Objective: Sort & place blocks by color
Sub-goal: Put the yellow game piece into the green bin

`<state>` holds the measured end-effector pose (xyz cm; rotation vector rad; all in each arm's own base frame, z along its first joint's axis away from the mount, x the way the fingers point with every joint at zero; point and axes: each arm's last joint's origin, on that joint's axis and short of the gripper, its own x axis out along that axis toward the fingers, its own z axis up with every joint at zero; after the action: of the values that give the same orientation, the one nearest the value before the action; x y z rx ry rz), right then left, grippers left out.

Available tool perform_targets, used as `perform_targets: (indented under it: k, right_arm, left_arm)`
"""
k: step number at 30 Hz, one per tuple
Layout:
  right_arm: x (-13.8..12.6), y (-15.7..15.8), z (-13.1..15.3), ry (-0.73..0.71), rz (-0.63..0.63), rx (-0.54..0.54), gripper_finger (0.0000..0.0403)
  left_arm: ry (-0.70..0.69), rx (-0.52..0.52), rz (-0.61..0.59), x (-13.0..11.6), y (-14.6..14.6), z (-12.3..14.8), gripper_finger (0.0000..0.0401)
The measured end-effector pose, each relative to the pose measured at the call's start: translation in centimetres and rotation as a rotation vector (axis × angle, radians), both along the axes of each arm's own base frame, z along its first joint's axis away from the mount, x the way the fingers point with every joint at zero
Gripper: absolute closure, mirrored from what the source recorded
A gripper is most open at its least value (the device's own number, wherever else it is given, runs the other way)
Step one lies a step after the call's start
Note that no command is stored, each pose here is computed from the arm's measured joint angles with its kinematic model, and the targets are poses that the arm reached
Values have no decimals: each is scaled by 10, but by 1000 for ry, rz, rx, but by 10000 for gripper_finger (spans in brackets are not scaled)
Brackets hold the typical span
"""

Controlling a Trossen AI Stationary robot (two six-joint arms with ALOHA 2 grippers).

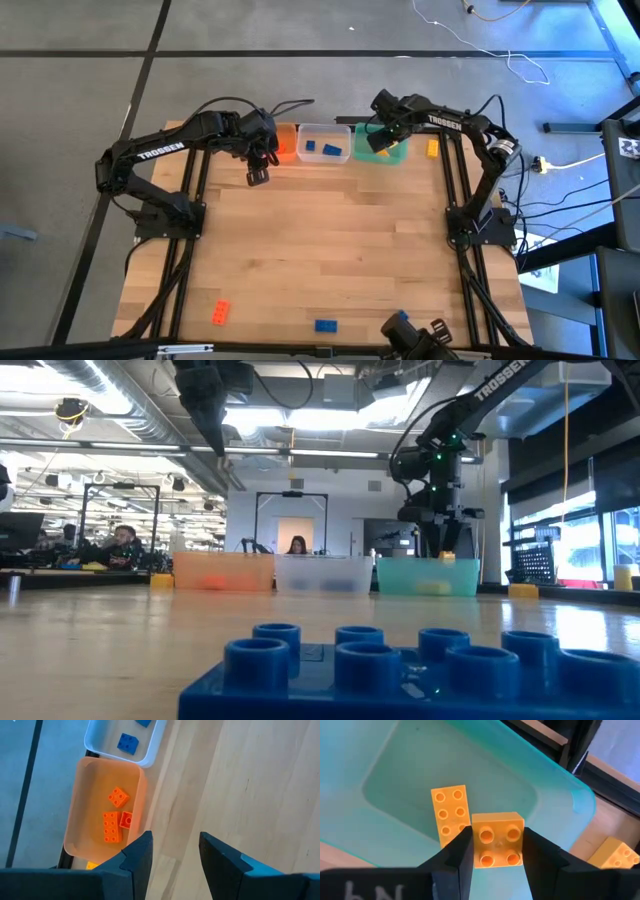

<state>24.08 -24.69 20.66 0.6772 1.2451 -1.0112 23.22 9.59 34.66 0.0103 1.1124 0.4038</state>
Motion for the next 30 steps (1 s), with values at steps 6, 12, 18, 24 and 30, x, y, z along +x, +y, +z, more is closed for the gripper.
perform_targets:
  k: [6, 12, 18, 24, 30]
  right_arm:
    - [0, 0, 0, -11, -23, 4, 245]
    - [0, 0, 0, -13, -45, 8, 227]
    - [0, 0, 0, -12, -43, 9, 233]
    - [-6, 5, 24, 71, -52, 88, 233]
    - [-26, -7, 50, 83, -260, 134, 232]
  left_arm:
    - [0, 0, -1, 0, 0, 0, 249]
    - [1, 1, -1, 0, 0, 0, 249]
    - [1, 0, -1, 0, 0, 0, 249]
    - [1, 1, -1, 0, 0, 0, 249]
    - [1, 0, -1, 0, 0, 0, 249]
